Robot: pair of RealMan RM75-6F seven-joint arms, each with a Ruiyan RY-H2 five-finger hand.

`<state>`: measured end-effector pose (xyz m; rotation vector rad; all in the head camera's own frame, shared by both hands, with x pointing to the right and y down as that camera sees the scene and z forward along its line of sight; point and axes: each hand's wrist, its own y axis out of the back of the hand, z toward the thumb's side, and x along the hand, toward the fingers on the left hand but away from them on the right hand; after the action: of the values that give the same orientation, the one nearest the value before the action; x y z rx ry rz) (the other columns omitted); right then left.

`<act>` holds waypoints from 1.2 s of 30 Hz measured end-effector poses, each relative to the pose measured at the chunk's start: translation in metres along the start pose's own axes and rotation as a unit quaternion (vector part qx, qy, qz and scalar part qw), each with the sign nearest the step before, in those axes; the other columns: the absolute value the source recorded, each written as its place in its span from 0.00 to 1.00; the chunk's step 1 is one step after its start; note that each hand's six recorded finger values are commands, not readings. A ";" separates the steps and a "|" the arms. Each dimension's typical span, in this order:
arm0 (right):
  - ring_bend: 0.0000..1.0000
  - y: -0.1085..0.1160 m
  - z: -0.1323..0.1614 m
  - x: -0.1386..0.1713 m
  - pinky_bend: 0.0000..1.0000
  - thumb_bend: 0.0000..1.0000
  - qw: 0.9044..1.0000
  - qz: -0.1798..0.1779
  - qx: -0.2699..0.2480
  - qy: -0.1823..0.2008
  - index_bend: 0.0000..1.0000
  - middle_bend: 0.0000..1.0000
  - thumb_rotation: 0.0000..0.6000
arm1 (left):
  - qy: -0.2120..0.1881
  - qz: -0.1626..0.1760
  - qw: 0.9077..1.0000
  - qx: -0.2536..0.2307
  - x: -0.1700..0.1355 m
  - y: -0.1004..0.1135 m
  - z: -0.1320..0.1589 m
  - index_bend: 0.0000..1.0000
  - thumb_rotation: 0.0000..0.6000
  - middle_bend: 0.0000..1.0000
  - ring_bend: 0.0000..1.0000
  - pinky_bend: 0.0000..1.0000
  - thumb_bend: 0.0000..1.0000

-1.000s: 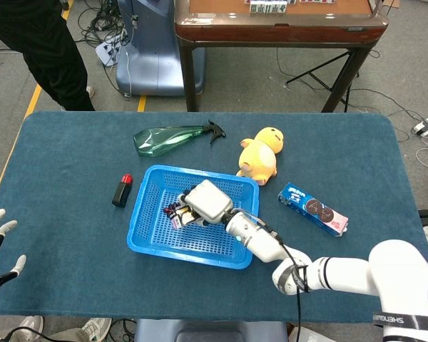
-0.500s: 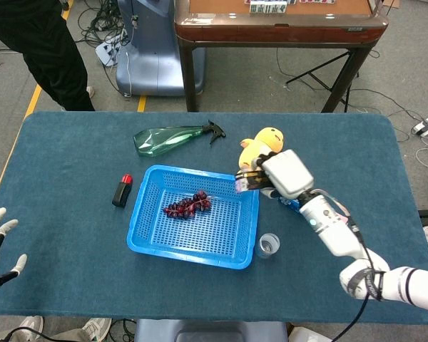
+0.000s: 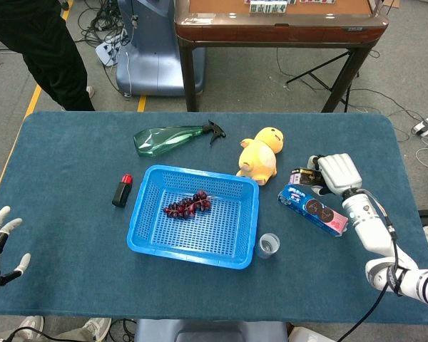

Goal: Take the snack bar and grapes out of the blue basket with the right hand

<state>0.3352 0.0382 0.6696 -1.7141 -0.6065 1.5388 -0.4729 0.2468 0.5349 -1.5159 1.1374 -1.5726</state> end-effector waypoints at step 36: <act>0.22 0.044 0.227 0.020 0.41 0.00 0.958 -0.016 -0.015 0.285 0.07 0.22 1.00 | 0.003 0.005 1.000 -0.001 -0.007 0.005 -0.004 0.23 1.00 0.05 0.05 0.08 0.33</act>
<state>0.1110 0.0746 0.6213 -2.0359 -0.3514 0.9394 -0.4768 0.2516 0.5275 -1.5047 1.1493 -1.5705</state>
